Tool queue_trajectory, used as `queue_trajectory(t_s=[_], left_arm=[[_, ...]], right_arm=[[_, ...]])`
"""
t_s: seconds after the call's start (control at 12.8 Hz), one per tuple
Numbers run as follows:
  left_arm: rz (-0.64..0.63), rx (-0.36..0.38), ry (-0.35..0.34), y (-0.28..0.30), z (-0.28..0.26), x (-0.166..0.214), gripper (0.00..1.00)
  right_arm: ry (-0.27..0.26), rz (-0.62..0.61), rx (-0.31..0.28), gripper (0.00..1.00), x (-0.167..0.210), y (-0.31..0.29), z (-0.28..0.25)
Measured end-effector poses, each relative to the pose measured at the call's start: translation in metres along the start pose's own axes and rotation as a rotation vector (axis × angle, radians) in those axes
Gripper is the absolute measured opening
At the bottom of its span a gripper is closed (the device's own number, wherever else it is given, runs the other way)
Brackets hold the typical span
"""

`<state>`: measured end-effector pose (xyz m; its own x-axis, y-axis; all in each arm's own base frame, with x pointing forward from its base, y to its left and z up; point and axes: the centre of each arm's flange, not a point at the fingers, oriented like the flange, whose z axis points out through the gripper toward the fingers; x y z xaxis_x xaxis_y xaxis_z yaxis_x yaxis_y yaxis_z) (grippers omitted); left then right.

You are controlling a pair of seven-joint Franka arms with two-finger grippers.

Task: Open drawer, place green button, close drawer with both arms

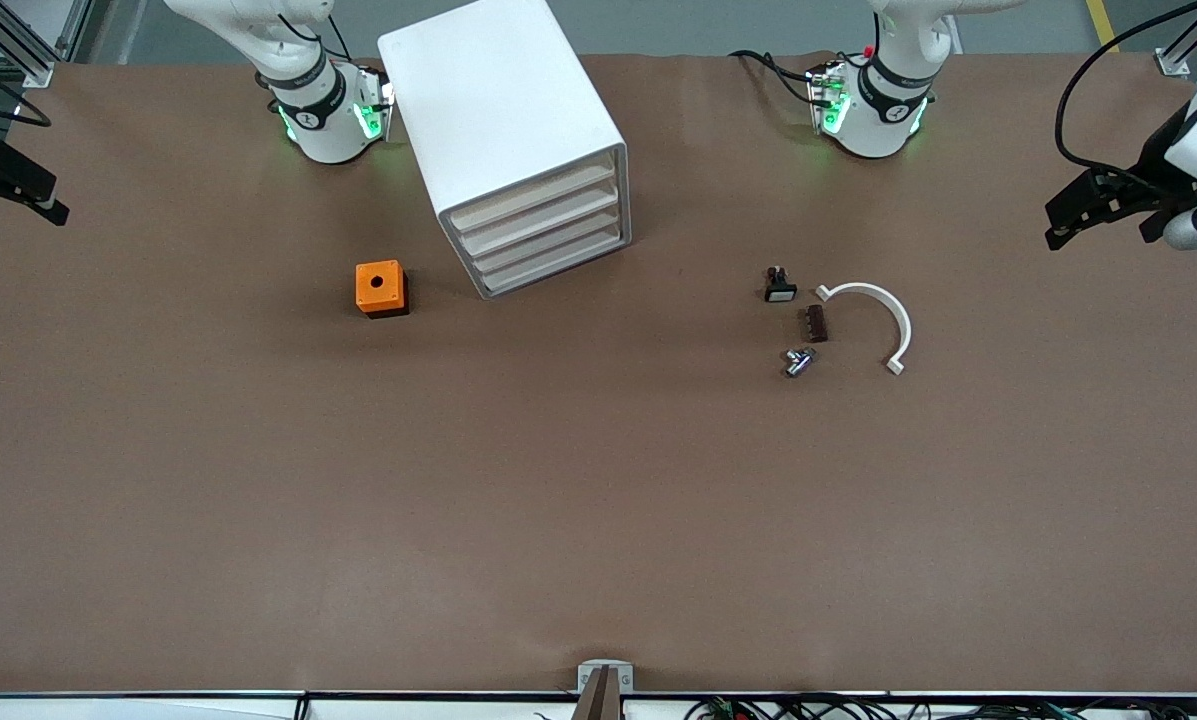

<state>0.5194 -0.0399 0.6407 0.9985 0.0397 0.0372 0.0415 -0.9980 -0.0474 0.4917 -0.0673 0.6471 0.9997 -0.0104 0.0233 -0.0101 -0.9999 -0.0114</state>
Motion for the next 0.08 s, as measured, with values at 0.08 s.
queue_trajectory(t_s=[0.08], left_arm=[[0.000,0.000,-0.003,-0.0005,-0.0011,-0.0005,1.00]], right_arm=[[0.000,0.004,-0.001,1.00,0.0000,0.0001,0.0000]])
